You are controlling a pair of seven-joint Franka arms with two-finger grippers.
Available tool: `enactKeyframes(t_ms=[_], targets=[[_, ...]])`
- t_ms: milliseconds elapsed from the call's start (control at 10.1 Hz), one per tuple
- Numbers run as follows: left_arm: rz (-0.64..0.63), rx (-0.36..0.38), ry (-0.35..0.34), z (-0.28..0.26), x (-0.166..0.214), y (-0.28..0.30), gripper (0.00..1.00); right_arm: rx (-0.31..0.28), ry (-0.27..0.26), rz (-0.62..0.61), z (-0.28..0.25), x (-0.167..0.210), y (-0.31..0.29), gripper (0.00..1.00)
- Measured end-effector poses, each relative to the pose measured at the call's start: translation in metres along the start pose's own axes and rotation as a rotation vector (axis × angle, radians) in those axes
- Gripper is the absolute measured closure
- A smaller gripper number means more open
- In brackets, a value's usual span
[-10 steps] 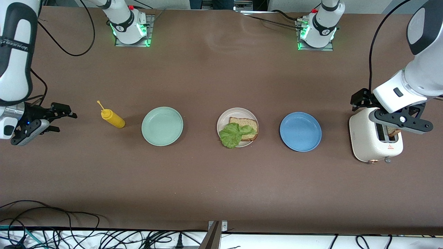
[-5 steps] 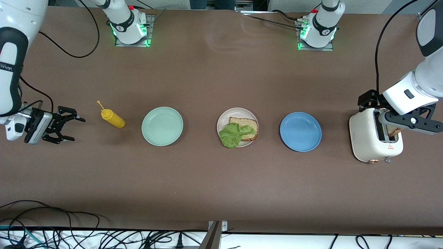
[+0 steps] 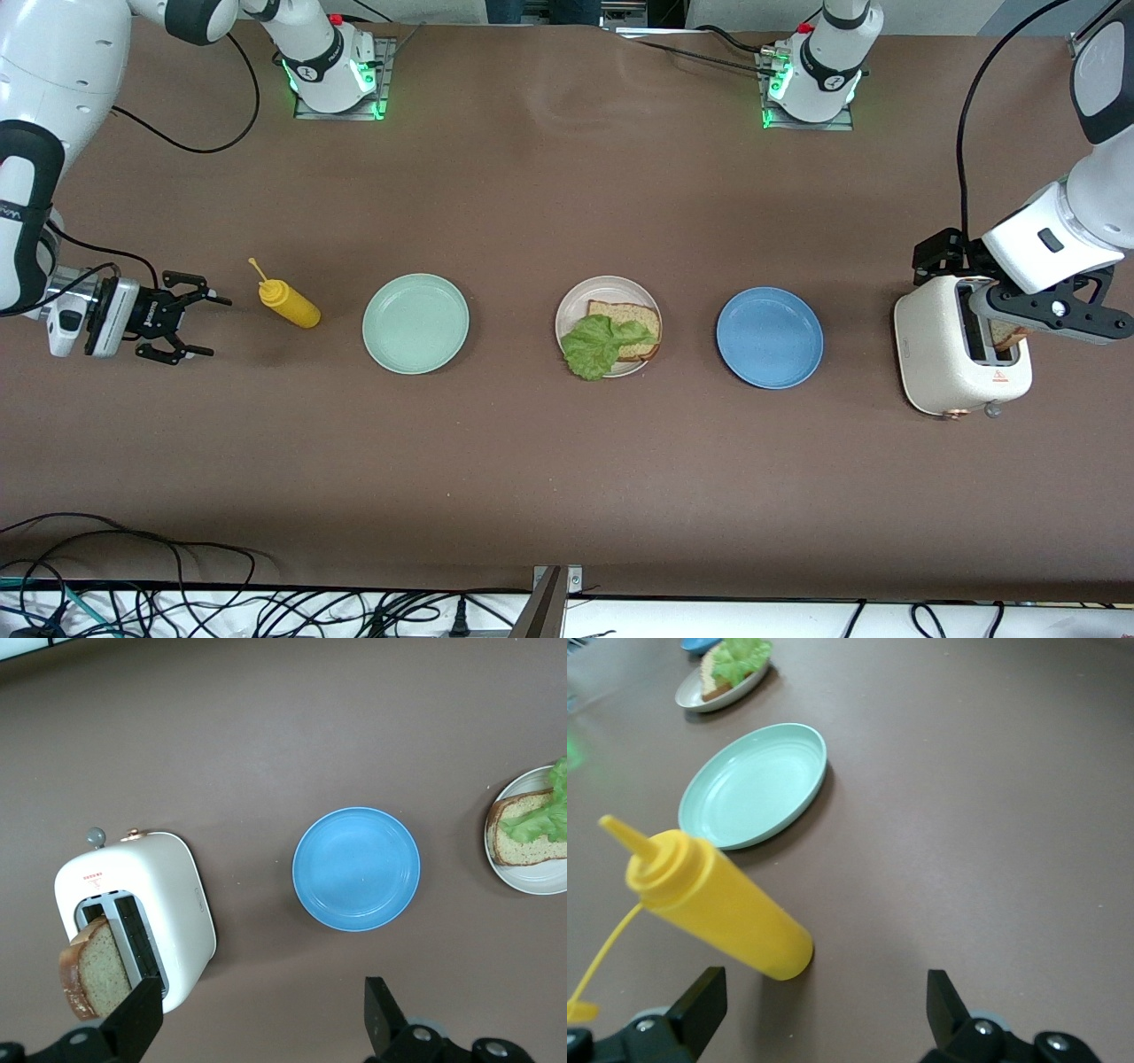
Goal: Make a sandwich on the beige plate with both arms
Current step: 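Close the right gripper around the yellow mustard bottle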
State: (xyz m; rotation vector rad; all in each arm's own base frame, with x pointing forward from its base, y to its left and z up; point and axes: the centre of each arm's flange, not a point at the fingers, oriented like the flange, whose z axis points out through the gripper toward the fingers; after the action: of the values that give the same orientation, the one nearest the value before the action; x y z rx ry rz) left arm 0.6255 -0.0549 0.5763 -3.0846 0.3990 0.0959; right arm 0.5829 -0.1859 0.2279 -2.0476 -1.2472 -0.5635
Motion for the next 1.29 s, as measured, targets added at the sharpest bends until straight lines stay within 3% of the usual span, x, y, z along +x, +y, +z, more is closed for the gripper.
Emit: enactKeyframes(t_ms=[297,594,1286], targets=[[-0.001,0.0,0.001,0.0,0.0,0.0,0.0,0.068,0.086,-0.089,0.018,-0.015,-0.002,0.0],[-0.001,0.0,0.003,-0.001,0.0,-0.001,0.0,0.108,0.172,-0.107,0.044,-0.055,0.002,0.0],[-0.002,0.0,0.005,-0.003,-0.001,-0.001,0.0,0.179,0.269,-0.162,0.092,-0.068,-0.001,0.0]])
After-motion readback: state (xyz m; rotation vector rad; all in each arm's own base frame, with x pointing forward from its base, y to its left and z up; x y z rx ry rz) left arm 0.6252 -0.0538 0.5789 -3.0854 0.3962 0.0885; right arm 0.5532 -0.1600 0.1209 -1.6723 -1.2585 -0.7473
